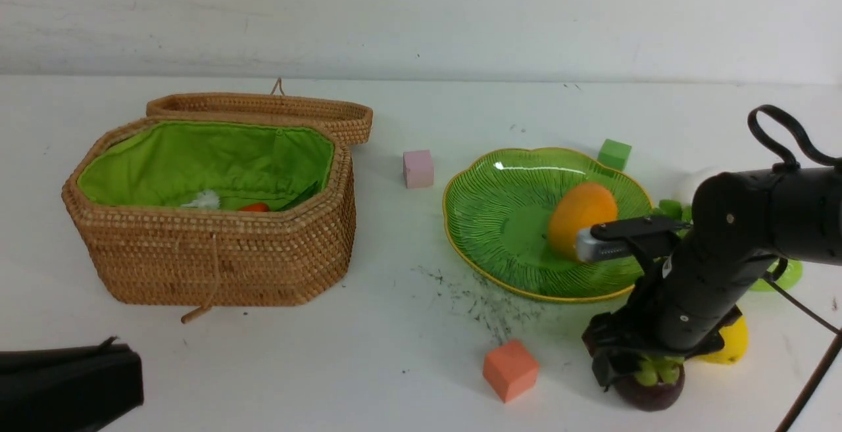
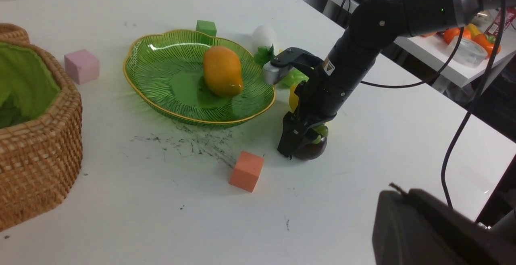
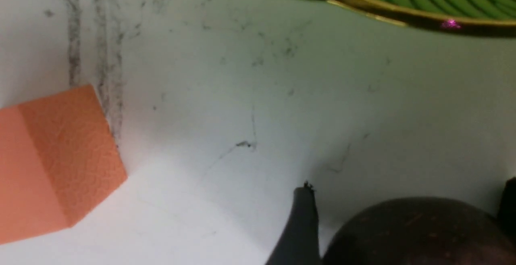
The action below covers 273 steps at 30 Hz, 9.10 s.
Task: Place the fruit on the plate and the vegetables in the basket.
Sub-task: Use the right arm to grab a mangosteen and put it into the right plate, then use the right arm to grab a lemon and put it into the right plate, then take a chayote with your right arm and place it on the basket on the left, then take a daikon with your right arm and place it on the basket on the left.
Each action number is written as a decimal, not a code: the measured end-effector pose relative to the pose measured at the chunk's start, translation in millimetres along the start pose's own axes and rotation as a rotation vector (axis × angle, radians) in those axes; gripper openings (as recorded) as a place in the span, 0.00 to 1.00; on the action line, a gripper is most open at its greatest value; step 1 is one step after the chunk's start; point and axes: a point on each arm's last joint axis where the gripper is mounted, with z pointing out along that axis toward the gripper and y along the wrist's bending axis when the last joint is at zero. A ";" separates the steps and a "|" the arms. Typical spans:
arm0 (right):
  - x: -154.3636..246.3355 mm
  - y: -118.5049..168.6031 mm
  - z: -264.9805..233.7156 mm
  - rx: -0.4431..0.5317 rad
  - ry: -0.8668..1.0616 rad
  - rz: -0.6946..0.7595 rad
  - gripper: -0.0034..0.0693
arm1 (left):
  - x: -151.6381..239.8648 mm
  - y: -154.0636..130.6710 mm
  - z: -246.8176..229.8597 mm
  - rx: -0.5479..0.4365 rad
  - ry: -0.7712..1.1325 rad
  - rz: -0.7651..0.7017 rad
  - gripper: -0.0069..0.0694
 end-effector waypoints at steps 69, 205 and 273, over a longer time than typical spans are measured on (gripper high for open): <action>21.7 -15.7 -141.9 0.122 -0.094 0.271 0.11 | -11.9 11.2 -1.4 -0.132 -0.124 0.137 0.08; -39.0 -126.2 -16.7 -0.029 0.118 -0.321 0.64 | 8.9 -12.0 -0.9 0.142 0.083 0.165 0.12; -84.0 -76.4 -193.6 0.189 -0.235 0.136 0.11 | 8.9 7.3 -0.4 -0.068 0.102 0.212 0.07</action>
